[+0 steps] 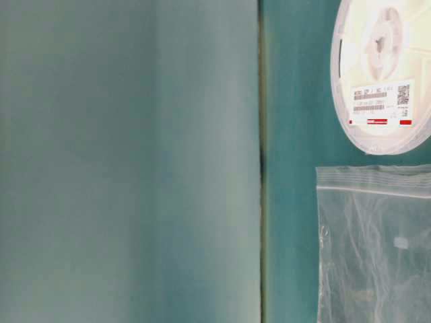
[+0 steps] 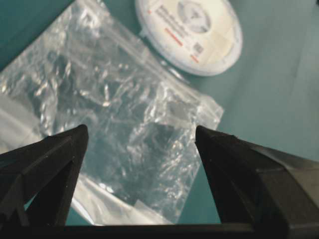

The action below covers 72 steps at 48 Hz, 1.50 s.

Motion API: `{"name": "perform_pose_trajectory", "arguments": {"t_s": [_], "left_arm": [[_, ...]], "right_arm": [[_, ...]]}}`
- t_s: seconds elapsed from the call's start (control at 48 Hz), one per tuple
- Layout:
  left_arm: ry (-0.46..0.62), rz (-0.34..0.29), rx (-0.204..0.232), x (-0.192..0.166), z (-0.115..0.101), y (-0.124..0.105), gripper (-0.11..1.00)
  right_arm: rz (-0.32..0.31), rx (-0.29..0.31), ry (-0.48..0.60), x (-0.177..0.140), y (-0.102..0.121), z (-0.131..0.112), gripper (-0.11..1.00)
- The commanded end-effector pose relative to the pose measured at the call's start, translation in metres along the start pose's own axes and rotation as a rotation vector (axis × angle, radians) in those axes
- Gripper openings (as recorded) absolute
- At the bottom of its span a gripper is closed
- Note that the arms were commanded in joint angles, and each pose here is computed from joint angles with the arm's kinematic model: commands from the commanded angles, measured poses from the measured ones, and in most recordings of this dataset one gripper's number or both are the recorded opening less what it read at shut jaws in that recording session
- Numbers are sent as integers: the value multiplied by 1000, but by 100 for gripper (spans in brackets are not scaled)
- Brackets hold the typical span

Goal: Take out the reel from the clear zip bag.

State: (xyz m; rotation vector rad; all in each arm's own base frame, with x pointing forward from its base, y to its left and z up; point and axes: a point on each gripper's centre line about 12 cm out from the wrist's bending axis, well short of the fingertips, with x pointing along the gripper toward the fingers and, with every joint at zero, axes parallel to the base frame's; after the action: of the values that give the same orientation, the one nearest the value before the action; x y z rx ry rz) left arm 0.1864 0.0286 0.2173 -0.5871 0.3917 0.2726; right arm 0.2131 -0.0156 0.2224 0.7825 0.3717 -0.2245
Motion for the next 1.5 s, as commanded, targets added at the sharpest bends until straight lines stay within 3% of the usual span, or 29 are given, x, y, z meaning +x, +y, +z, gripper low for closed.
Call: {"name": "perform_pose_trajectory", "arguments": {"t_s": [0.0,0.208,0.334,0.438,0.792,1.48], "left_arm": [[-30,-30,40,-2,12,-10,93],[-10,-85,177,-3,8,-23,93],[4,-126,267,-5,3,-31,93],[-2,-142,310,-6,3,-34,93],[-62,-168,389,-15,14,-40,93],[-85,-176,431,-20,16,-42,93]], "right_arm": [[35,-97,-38,-8,13,13,89],[28,-369,-23,-21,16,12,89],[39,-449,-39,-28,19,13,89],[52,-500,-58,-32,22,15,89],[73,-554,-58,-33,26,13,89],[76,-590,-66,-33,26,13,88]]}}
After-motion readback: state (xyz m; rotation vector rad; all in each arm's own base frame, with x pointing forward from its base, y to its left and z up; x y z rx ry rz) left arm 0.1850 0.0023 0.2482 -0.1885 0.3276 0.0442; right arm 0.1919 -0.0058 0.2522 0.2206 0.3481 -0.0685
